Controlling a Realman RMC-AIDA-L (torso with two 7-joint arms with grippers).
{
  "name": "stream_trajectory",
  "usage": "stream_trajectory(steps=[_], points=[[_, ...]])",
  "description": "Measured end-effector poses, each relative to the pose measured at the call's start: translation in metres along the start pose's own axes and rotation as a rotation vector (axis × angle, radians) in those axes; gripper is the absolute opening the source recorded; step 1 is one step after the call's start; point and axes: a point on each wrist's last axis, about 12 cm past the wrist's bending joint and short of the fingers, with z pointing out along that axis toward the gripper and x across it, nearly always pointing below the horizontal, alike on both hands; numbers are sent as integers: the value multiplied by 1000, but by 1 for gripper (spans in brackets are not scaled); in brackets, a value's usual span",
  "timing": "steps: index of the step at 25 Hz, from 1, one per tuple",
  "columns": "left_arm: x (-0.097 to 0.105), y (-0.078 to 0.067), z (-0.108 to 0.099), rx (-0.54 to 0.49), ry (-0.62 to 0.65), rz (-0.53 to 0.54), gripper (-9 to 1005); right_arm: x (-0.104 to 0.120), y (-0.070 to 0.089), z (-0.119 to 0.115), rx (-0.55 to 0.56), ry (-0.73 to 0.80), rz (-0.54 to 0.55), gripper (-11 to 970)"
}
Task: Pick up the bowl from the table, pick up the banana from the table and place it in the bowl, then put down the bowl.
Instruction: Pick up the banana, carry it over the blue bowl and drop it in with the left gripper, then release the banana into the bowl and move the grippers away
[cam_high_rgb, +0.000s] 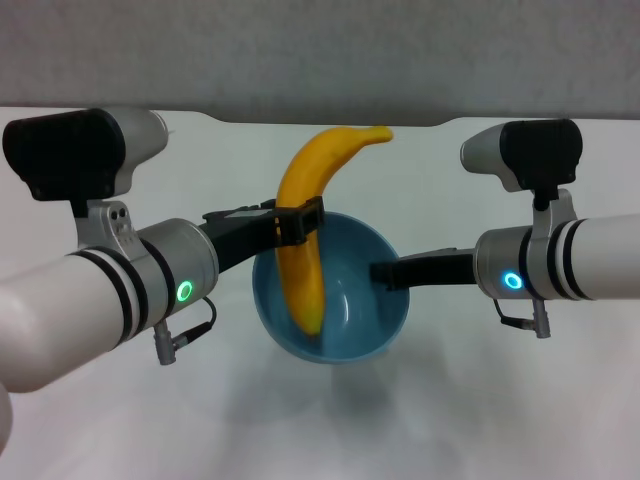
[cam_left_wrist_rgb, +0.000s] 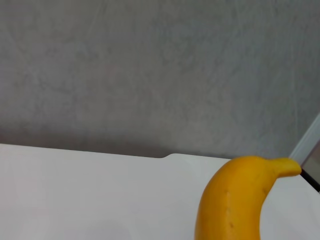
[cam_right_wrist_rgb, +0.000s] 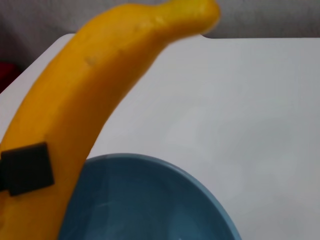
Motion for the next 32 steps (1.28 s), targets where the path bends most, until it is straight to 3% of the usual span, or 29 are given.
stream_trajectory(steps=[23, 29, 32], points=[[8, 0, 7, -15, 27, 69, 653, 0, -4, 0, -3, 32, 36, 137], [4, 8, 3, -43, 16, 57, 870, -1, -11, -1, 3, 57, 64, 141], [1, 19, -2, -81, -1, 46, 868, -2, -14, -1, 3, 79, 72, 143]])
